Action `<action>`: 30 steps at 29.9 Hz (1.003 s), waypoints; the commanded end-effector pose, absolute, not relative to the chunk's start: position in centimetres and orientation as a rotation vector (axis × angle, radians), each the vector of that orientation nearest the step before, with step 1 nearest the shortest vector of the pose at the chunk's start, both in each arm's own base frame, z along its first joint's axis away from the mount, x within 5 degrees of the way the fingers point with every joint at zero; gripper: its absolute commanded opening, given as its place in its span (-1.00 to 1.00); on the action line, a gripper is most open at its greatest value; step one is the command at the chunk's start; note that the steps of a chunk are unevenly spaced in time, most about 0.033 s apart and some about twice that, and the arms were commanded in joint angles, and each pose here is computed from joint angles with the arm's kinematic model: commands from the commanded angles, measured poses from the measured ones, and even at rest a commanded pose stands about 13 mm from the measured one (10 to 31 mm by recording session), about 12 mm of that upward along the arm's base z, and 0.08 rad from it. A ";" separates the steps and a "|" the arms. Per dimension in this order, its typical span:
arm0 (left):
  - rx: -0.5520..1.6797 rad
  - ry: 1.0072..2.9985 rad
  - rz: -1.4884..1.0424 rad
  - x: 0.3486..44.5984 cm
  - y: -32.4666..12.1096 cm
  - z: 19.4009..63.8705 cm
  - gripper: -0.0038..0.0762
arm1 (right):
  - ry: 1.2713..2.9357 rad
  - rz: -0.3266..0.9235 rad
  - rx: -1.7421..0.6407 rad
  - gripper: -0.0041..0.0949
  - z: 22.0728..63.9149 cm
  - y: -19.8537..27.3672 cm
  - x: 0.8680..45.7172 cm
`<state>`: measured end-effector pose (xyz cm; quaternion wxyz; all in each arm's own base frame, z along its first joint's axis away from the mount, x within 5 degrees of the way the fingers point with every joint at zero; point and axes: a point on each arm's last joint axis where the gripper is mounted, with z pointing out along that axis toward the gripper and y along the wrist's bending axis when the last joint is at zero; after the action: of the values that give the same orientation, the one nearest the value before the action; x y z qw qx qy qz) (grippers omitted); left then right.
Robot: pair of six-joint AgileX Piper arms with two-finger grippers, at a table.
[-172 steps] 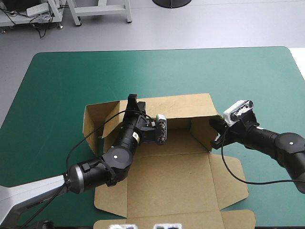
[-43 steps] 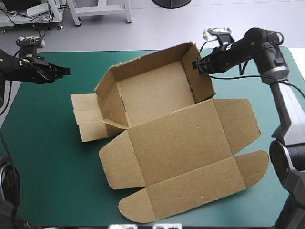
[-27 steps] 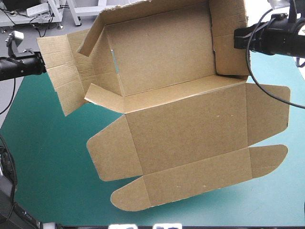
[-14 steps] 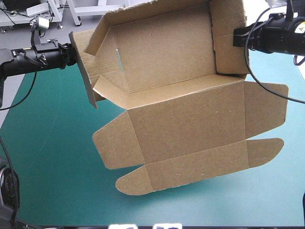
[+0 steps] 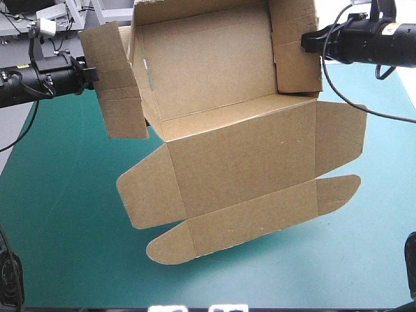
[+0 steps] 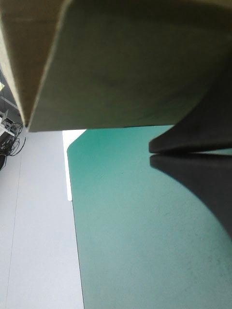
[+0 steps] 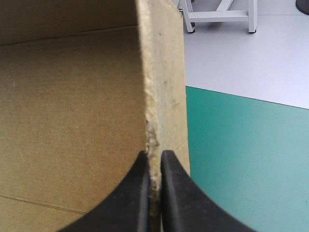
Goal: Fold the box
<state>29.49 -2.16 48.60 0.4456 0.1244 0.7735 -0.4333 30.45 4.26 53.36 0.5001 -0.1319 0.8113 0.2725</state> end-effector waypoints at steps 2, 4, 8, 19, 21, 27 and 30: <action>0.356 1.848 -1.171 27.4 -3.1 50.7 -0.93 | 1.808 0.675 -0.270 -0.92 55.7 4.2 29.6; 0.363 1.841 -1.185 27.4 -3.4 50.7 -0.89 | 1.807 0.675 -0.264 -0.92 55.6 4.2 29.9; 0.404 1.839 -1.218 27.2 -4.5 50.8 -0.67 | 1.806 0.675 -0.255 -0.92 55.4 4.1 30.3; 0.471 1.757 -1.382 26.4 -7.0 51.6 -0.19 | 1.809 0.626 -0.229 -0.92 55.0 3.7 31.1; 0.481 1.751 -1.397 26.3 -7.3 51.7 -0.19 | 1.805 0.625 -0.225 -0.92 55.0 3.7 31.2; 0.495 1.756 -1.400 26.2 -7.7 51.6 -0.19 | 1.819 0.639 -0.224 -0.92 54.6 3.8 31.8; 0.479 1.784 -1.339 26.6 -7.5 51.3 -0.19 | 1.832 0.624 -0.247 -0.92 54.3 4.4 31.9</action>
<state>28.50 -7.16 49.49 0.4070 0.1695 0.7322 -0.5191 33.53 3.80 51.68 0.5086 -0.1098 0.8173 0.2475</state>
